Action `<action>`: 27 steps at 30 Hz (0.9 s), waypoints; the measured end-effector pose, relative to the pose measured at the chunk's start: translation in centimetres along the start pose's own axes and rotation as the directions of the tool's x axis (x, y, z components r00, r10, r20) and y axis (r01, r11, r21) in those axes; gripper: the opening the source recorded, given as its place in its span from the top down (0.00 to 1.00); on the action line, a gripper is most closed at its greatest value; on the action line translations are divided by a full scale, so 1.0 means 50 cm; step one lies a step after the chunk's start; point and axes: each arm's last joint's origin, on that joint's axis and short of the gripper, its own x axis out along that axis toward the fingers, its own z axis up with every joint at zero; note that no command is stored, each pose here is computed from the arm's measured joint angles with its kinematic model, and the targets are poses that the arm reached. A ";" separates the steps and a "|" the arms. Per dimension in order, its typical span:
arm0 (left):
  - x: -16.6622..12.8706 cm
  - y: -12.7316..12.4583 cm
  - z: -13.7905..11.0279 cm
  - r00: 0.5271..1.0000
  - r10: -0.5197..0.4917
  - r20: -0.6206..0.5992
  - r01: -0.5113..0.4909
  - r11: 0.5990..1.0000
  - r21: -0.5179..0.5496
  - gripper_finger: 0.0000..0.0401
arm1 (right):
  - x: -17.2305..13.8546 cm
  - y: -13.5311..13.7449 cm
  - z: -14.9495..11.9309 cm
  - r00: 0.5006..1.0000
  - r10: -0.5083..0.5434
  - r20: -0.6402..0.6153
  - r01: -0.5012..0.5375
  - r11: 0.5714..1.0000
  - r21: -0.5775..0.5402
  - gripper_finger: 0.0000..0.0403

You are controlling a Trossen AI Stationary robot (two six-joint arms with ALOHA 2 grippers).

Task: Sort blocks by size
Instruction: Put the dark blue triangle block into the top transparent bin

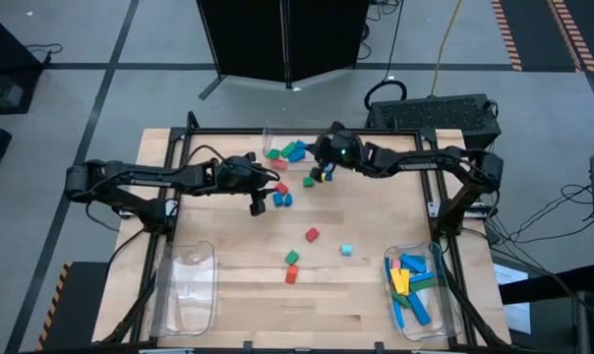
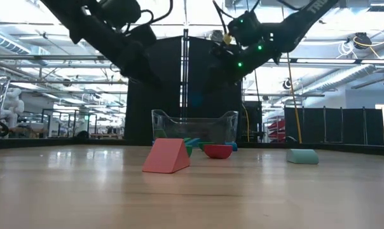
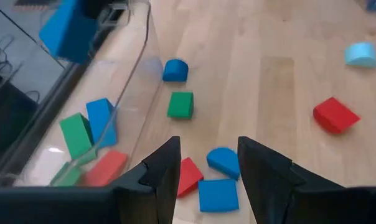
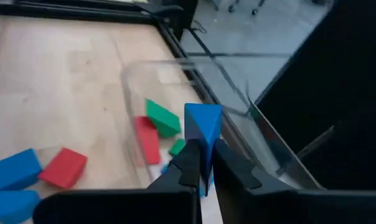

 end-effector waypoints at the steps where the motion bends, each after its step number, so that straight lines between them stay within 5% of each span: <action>1: 0.004 -0.001 -0.004 1.000 0.002 -0.013 -0.002 1.000 0.001 0.60 | 0.002 -0.009 -0.002 1.000 0.005 -0.003 -0.005 1.000 0.024 0.95; 20: 0.052 -0.006 -0.038 0.992 -0.007 -0.123 0.011 0.999 0.031 0.60 | 0.033 -0.056 -0.045 0.996 0.060 -0.065 -0.049 0.987 0.155 0.94; 27: 0.057 -0.007 -0.042 0.991 -0.008 -0.135 0.014 0.999 0.040 0.60 | 0.033 -0.058 -0.036 0.999 0.049 -0.020 -0.044 0.982 0.183 0.80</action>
